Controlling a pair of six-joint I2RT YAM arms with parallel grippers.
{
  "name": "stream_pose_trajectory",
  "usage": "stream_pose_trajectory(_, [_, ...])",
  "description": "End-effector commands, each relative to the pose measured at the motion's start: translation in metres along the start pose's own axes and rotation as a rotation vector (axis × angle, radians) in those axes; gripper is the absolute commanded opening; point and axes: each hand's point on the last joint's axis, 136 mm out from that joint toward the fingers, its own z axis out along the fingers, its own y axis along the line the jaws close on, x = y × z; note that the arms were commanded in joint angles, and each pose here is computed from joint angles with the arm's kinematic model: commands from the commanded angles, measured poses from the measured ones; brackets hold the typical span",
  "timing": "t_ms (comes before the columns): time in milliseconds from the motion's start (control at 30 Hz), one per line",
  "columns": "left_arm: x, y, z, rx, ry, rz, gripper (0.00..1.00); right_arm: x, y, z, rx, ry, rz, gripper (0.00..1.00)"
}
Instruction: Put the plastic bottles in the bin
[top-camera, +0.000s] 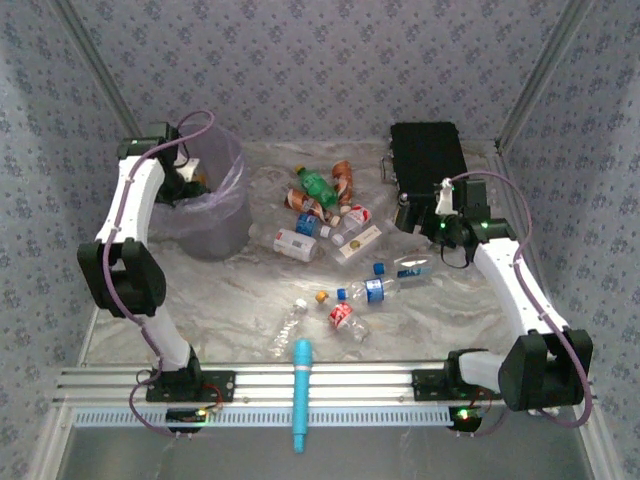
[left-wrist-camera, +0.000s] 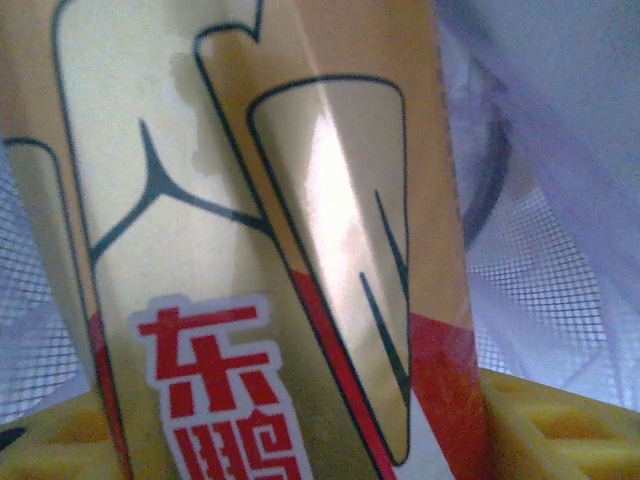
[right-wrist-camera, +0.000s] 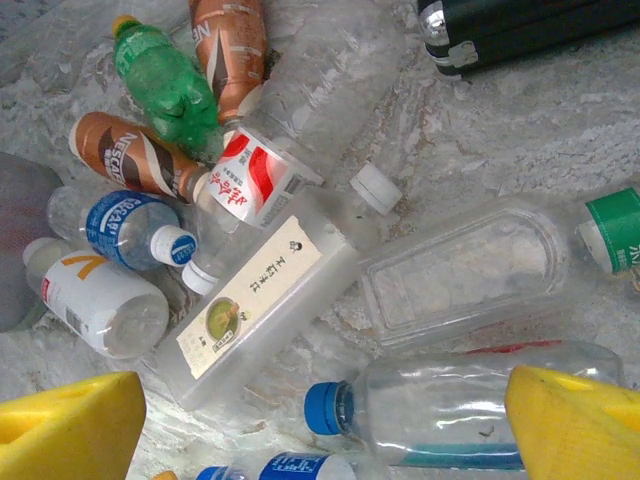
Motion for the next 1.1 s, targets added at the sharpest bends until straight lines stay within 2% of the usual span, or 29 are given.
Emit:
stream_pose_trajectory(0, [0.003, -0.001, 0.018, -0.016, 0.039, 0.022, 0.07, 0.004, -0.006, 0.004, 0.013, 0.01, -0.017, 0.95])
stream_pose_trajectory(133, [0.005, -0.002, 0.03, -0.02, 0.065, 0.028, 0.13, 0.003, -0.008, 0.003, 0.022, 0.006, -0.013, 0.95])
stream_pose_trajectory(200, [0.004, -0.002, 0.033, -0.019, 0.07, 0.028, 0.23, 0.003, -0.009, 0.002, 0.023, 0.005, -0.012, 0.95])
stream_pose_trajectory(367, [0.004, -0.003, 0.035, -0.018, 0.079, 0.033, 0.55, 0.003, -0.011, 0.001, 0.026, 0.004, -0.01, 0.96])
stream_pose_trajectory(500, [0.003, -0.003, 0.032, -0.024, 0.07, 0.035, 0.69, 0.003, -0.014, 0.0, 0.036, -0.001, 0.003, 0.97])
stream_pose_trajectory(867, [-0.009, -0.008, 0.011, -0.031, 0.018, 0.047, 0.88, 0.0, -0.024, -0.009, 0.056, -0.028, 0.066, 1.0])
stream_pose_trajectory(1067, [-0.021, -0.006, -0.012, -0.057, -0.042, 0.04, 0.91, 0.003, -0.04, -0.016, 0.119, -0.036, 0.133, 1.0])
